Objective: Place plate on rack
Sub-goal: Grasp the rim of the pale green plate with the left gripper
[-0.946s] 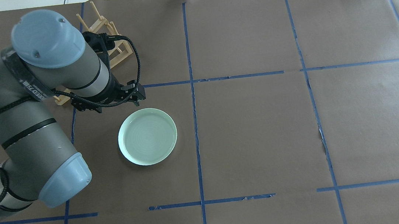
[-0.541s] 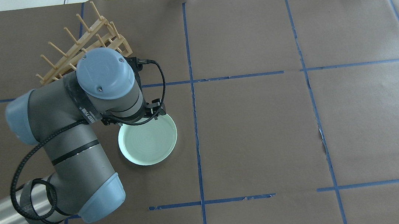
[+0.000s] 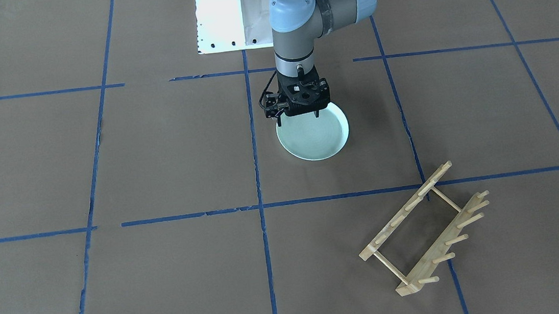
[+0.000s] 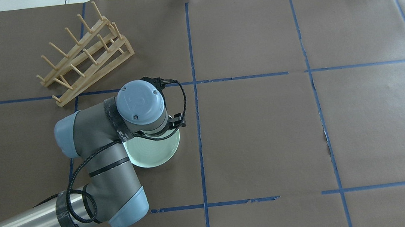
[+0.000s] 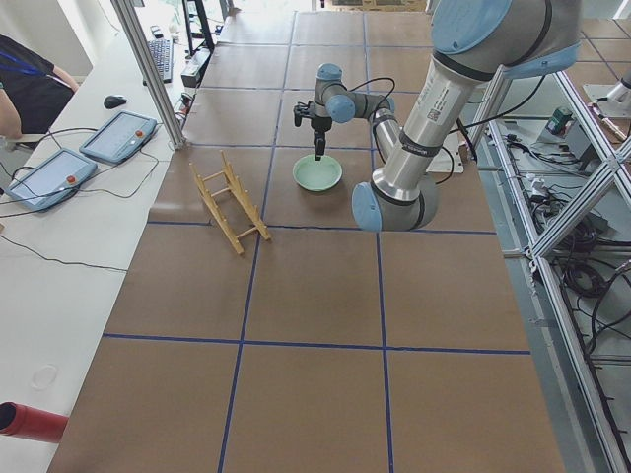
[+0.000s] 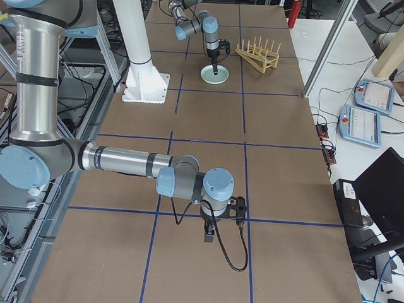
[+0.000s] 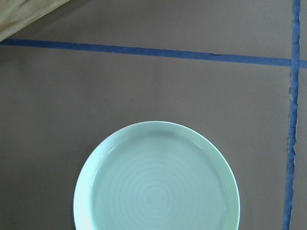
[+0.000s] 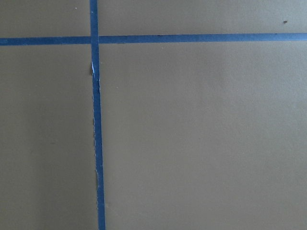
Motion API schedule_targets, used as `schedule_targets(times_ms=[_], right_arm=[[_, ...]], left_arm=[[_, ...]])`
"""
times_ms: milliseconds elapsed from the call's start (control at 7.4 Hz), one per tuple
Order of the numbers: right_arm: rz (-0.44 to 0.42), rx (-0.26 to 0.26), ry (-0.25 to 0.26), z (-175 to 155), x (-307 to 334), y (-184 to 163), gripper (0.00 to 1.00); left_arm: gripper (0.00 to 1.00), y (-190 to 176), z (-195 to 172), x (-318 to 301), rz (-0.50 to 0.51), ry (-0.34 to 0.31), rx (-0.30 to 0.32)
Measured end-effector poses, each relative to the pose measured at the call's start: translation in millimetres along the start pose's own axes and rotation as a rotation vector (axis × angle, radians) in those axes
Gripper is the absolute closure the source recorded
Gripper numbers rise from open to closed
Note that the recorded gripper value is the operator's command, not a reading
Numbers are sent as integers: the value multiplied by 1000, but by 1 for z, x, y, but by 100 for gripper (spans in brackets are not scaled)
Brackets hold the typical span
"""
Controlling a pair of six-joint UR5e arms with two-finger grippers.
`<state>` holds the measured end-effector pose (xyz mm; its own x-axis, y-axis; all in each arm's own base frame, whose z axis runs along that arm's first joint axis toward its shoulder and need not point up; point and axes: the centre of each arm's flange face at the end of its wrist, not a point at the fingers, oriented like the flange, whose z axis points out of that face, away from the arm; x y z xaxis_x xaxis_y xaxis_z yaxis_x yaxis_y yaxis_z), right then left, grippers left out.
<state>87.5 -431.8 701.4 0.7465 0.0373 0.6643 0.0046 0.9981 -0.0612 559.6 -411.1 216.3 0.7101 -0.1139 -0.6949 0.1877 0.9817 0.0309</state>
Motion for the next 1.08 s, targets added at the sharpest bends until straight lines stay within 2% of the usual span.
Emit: schedule_targets(times_ms=[270, 676, 811, 946, 1081], right_arm=[[0, 0, 0, 0, 0, 0, 0], [0, 0, 0, 0, 0, 0, 0], [0, 0, 0, 0, 0, 0, 0], [0, 0, 0, 0, 0, 0, 0], [0, 0, 0, 0, 0, 0, 0]], left_arm=[[0, 3, 21, 13, -21, 6, -7], [18, 2, 41, 26, -18, 21, -9], [19, 2, 47, 27, -17, 26, -8], [29, 2, 49, 27, -16, 29, -7], [44, 2, 49, 28, -16, 31, -7]])
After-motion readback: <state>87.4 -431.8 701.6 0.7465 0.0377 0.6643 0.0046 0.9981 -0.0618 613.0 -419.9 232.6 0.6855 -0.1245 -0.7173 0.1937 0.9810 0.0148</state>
